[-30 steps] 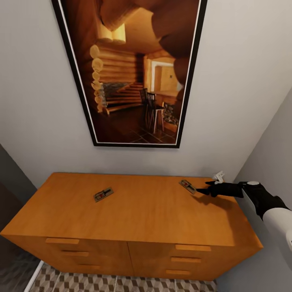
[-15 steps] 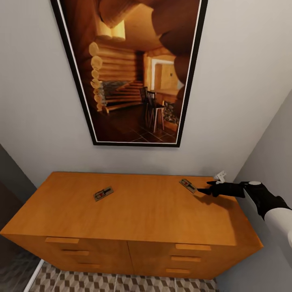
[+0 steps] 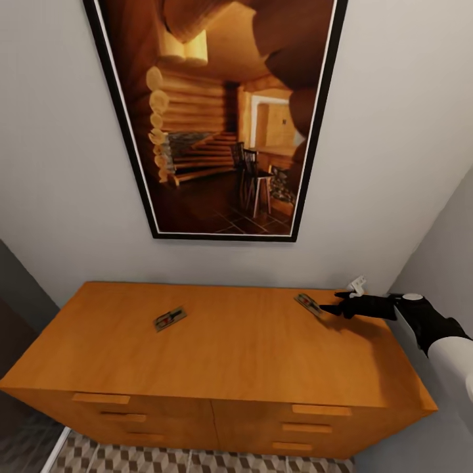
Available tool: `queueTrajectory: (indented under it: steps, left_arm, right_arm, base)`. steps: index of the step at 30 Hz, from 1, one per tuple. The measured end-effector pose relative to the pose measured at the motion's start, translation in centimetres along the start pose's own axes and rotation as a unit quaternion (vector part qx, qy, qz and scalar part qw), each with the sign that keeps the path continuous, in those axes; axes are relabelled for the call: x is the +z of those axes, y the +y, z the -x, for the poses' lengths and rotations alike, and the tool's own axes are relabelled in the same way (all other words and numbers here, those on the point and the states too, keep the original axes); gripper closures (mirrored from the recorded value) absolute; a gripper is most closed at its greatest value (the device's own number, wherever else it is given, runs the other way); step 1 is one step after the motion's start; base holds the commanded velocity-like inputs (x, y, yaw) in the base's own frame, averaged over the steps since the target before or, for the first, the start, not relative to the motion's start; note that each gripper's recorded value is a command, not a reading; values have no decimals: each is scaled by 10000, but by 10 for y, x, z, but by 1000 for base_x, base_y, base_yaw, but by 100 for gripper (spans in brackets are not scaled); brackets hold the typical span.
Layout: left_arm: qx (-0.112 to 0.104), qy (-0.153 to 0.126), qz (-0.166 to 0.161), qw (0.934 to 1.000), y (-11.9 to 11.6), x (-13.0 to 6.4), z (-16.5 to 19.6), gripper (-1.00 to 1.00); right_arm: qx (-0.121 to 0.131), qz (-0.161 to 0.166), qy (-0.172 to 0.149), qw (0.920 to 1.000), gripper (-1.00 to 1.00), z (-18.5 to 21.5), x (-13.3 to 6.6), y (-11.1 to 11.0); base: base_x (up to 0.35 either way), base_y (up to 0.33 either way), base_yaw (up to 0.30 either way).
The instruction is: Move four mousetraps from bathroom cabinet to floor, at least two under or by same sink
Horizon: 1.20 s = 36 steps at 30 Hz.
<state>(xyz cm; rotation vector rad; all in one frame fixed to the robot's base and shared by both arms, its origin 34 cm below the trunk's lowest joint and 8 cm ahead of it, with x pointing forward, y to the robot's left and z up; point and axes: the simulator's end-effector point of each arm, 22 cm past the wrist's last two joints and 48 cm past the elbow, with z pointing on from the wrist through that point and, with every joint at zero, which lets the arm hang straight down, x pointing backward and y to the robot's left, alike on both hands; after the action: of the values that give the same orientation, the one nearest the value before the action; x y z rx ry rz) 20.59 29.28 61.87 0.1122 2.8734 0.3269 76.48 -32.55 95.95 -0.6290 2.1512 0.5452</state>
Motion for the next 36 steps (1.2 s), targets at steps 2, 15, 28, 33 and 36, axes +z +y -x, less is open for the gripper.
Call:
queueTrajectory:
  steps: [2,15,28,33,36]
  left_arm:
    - [0,3,-1,10000,0,0,0,-100]
    - [5,21,-3,10000,0,-1,-3,-100]
    - [4,23,-3,10000,0,-1,-3,-100]
    - [6,31,-4,10000,0,-1,-4,-100]
    - [11,40,-6,10000,0,-1,-5,-100]
  right_arm:
    - [-2,0,0,10000,-100,0,0,0]
    - [-7,1,-2,10000,-100,0,0,0]
    - [-6,14,1,10000,-100,0,2,1]
    - [0,24,7,10000,-100,-1,3,2]
    - [6,27,14,10000,-100,-2,4,2]
  base:
    - [80,53,0]
    - [18,12,0]
    - [0,0,0]
    - [0,0,0]
    - [0,0,0]
